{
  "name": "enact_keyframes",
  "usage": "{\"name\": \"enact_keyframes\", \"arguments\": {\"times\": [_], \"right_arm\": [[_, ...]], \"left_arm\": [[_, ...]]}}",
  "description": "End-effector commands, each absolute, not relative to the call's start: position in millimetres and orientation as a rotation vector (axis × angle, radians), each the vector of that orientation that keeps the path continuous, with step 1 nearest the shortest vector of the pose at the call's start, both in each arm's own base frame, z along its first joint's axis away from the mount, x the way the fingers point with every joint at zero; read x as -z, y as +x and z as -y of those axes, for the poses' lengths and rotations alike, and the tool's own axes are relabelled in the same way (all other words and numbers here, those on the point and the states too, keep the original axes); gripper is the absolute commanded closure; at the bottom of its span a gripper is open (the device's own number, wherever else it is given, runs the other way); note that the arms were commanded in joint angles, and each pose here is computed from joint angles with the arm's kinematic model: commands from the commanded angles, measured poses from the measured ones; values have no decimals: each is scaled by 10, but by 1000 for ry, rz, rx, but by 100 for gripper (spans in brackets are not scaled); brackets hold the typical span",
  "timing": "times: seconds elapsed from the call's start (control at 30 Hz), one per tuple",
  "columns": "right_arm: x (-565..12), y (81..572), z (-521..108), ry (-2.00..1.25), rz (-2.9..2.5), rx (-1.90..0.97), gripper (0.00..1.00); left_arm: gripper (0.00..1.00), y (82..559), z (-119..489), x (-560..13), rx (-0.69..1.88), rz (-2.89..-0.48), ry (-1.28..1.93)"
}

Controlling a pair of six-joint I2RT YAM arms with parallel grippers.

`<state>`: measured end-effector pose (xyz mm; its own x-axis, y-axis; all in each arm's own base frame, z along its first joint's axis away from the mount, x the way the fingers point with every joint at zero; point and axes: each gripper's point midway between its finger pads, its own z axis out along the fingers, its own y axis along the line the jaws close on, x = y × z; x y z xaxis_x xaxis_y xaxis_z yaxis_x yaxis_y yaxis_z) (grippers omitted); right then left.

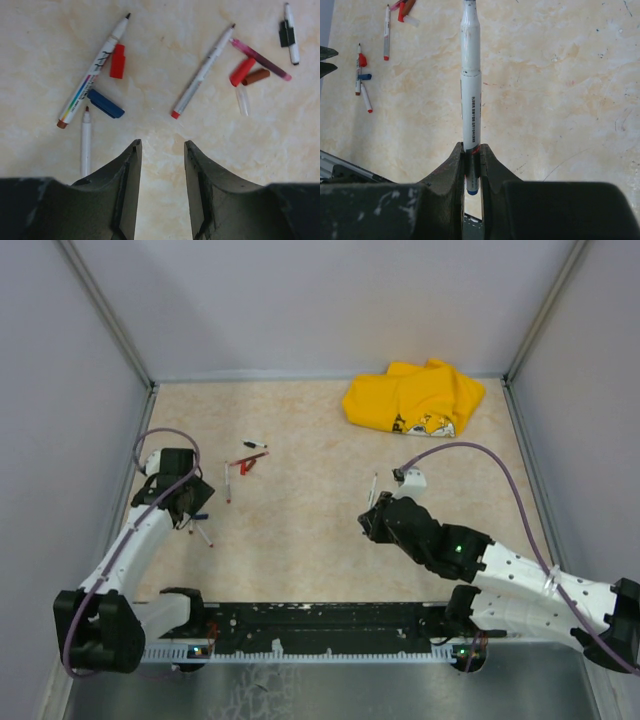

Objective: Insert the pens into the pen caps
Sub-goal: Pick up the pen cap from the center of the board.

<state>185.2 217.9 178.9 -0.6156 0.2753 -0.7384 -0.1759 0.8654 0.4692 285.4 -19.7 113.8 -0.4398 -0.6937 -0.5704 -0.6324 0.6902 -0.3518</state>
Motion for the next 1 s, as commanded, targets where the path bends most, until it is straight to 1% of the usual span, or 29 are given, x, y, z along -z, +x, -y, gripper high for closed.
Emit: {"name": "enact_keyframes", "arguments": {"times": [0.0, 0.3, 0.63, 0.8, 0.97], "right_arm": [[-1877, 1868, -2146, 76, -2112, -641, 100], [-1846, 1861, -2113, 87, -2111, -638, 100], [-1802, 1850, -2092, 93, -2117, -633, 100], [-1789, 1851, -2098, 91, -2120, -631, 100], [-1782, 1856, -2112, 91, -2119, -633, 100]], "left_arm": [[55, 2938, 30, -989, 144, -2160, -1150], [56, 2875, -120, -679, 61, -2185, -1334], [57, 2857, -286, -640, -23, -2101, -1418], [58, 2838, -330, -546, -64, -2104, -1449], [60, 2856, -318, -443, -52, -2119, -1470]]}}
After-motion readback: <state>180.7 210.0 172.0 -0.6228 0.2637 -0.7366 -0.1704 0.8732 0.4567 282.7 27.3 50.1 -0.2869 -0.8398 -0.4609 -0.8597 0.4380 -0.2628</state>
